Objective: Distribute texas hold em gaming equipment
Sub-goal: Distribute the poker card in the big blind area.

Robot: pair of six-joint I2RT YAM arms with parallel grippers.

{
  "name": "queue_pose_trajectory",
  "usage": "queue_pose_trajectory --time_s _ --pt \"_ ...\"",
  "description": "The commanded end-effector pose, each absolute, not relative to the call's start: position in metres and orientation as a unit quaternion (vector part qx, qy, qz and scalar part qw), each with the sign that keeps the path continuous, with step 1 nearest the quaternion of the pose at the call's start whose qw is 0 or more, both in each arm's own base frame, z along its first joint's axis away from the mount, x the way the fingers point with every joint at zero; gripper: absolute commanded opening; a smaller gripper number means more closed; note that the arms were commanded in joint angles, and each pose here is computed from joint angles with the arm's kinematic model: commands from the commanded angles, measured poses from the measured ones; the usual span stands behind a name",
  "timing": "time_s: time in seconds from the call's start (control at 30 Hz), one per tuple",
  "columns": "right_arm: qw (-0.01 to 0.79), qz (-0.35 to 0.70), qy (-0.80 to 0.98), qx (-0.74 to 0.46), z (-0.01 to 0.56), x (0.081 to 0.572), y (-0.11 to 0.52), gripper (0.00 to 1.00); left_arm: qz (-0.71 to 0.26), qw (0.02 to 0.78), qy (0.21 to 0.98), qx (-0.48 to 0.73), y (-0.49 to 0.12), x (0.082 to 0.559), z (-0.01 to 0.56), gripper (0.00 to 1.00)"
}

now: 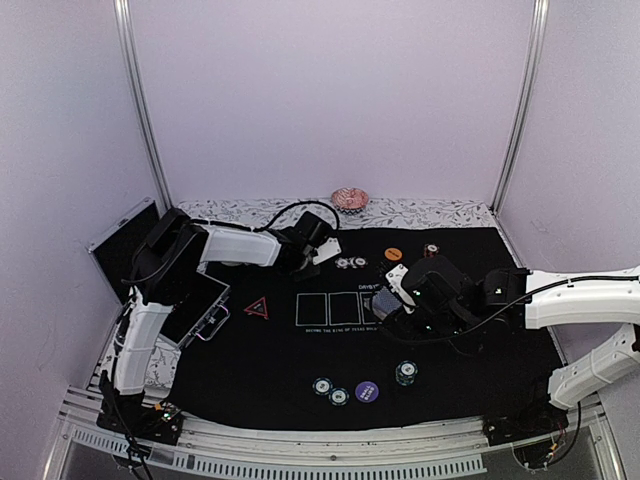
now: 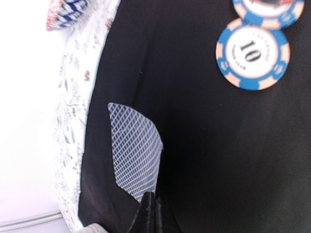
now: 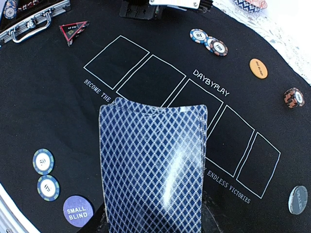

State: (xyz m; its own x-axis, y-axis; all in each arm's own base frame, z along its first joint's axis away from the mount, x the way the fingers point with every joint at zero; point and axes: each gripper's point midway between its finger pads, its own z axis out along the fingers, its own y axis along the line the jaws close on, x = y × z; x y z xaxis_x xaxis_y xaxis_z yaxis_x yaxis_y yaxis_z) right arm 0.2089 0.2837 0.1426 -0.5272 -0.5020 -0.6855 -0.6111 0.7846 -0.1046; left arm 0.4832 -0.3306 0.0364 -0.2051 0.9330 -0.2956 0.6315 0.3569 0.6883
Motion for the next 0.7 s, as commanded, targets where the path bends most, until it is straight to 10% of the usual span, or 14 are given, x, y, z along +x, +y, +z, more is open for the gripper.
queue_pose_trajectory --time_s 0.0,0.33,0.5,0.67 --pt "0.375 0.085 0.87 -0.31 0.153 0.209 0.282 0.48 0.238 0.303 0.757 0.527 -0.315 0.48 0.011 0.0" --pt "0.38 0.086 0.863 -0.321 0.165 0.207 0.279 0.48 0.216 0.3 0.723 0.583 -0.314 0.456 0.015 0.0" --pt "0.372 0.101 0.857 -0.341 0.168 0.202 0.286 0.49 0.214 0.32 0.723 0.574 -0.314 0.454 0.039 0.57" --pt "0.37 0.093 0.854 -0.353 0.17 0.202 0.285 0.49 0.199 0.382 0.732 0.528 -0.312 0.442 0.096 0.67"
